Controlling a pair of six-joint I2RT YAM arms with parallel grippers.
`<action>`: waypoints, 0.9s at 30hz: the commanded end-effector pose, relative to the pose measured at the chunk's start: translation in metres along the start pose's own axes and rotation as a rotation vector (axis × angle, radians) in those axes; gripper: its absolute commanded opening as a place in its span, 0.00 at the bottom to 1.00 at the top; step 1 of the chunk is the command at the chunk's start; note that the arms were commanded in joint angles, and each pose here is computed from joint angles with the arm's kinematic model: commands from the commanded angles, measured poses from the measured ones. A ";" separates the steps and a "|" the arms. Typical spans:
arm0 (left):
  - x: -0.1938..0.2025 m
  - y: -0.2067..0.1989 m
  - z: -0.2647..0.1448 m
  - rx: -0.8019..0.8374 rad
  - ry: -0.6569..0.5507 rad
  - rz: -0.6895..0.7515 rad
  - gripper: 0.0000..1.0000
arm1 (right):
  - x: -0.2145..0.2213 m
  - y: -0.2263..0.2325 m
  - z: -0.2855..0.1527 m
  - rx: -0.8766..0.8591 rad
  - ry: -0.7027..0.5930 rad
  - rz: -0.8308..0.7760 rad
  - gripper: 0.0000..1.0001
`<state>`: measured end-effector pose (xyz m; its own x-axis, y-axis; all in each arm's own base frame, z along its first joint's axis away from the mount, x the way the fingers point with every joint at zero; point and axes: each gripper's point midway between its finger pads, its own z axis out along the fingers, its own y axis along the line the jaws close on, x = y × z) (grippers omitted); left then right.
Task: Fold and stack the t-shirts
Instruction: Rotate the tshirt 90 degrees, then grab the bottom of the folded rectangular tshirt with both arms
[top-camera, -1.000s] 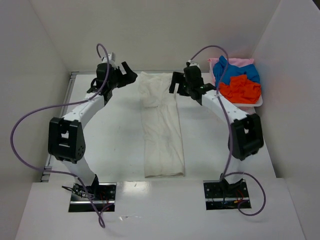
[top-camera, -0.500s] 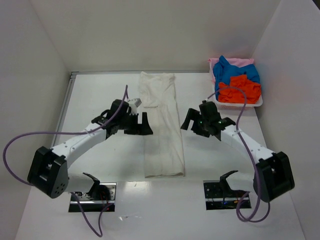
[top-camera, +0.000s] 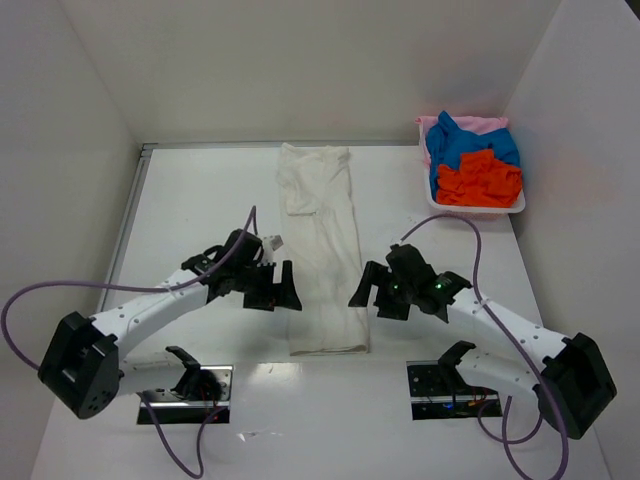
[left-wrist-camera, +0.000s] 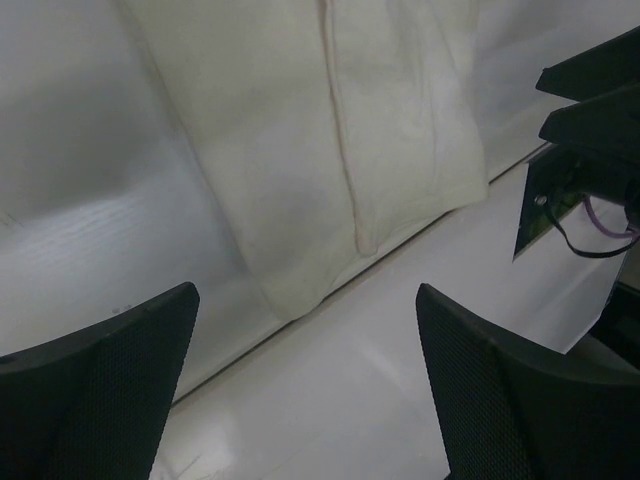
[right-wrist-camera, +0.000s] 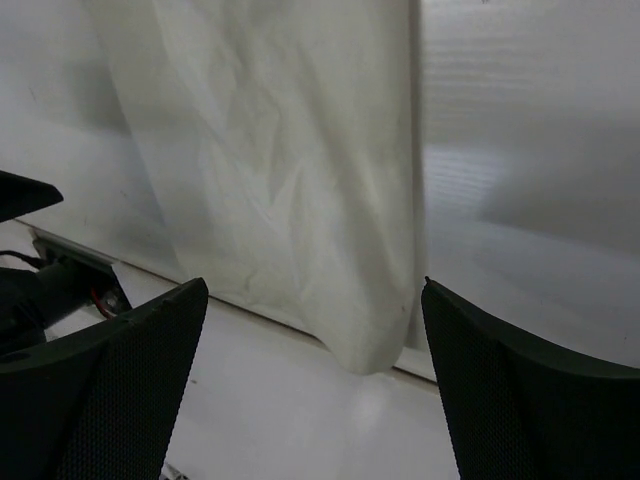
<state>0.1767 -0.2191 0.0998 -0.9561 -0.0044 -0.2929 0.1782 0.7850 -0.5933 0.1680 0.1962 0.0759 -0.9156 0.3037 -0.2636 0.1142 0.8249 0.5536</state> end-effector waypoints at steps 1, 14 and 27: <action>0.022 -0.001 0.006 -0.005 0.096 -0.050 0.95 | 0.022 -0.010 0.000 0.029 0.069 0.024 0.92; 0.063 0.000 0.042 -0.046 0.240 -0.106 0.91 | 0.068 -0.044 0.004 0.025 0.164 0.127 0.55; 0.078 -0.001 0.050 -0.078 0.276 -0.139 0.91 | 0.071 -0.034 0.017 -0.002 0.186 0.085 0.50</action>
<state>0.1146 -0.2496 0.0409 -0.9978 0.0661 -0.0076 0.0594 0.8342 -0.5482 0.1005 0.1880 0.0227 -0.9562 0.2882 -0.0518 0.2154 0.8120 0.5425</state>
